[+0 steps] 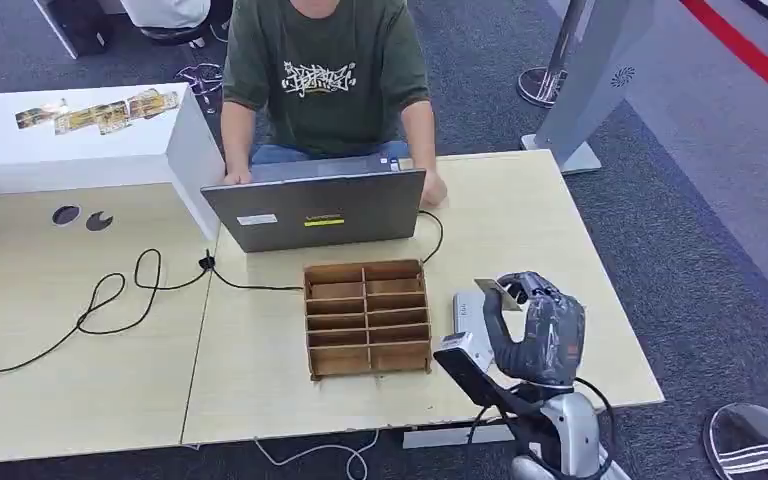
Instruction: Pass the card to the sensor for recognition and then transmit it.
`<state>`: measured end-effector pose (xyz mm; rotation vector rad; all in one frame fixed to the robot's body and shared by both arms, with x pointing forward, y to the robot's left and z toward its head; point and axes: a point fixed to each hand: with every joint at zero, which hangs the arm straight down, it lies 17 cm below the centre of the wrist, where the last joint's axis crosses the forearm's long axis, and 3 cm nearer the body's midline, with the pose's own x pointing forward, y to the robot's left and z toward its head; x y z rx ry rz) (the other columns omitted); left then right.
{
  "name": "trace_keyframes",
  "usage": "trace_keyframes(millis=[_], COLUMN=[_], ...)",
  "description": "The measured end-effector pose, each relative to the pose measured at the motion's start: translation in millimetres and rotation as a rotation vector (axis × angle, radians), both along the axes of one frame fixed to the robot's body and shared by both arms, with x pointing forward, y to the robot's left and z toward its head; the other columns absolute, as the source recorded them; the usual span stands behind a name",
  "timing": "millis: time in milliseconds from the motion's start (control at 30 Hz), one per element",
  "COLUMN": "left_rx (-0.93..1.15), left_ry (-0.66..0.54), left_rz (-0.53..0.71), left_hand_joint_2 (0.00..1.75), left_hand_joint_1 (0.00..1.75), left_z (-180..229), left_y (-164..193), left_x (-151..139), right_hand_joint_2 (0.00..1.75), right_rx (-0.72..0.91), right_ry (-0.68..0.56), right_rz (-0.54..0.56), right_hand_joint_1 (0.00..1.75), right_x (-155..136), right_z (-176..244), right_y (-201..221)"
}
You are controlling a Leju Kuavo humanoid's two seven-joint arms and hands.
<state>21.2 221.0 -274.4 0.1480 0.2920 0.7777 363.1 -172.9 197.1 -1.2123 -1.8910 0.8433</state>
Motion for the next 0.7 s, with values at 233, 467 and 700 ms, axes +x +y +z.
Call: trace_keyframes(millis=[233,467,700], left_rx=[0.003,0.004,0.004], left_ry=[-0.001,0.002,0.003], left_rz=[0.005,0.008,0.007], left_hand_joint_2=[0.00,0.00,0.00], left_hand_joint_1=[0.00,0.00,0.00], left_z=[0.2,0.4,0.6], left_y=[-1.7,-2.8,-4.3], left_x=[0.1,-0.3,-0.5], right_hand_joint_2=[1.75,1.75,1.75], right_rx=[0.000,-0.019,-0.004], right_ry=[-0.041,-0.078,-0.088], right_rz=[-0.073,-0.148,-0.189], right_hand_joint_1=[1.68,1.68,1.69], right_x=[-7.9,-14.5,-15.4], right_z=[11.1,19.7,24.1], right_y=[-26.5,-45.5,-56.6])
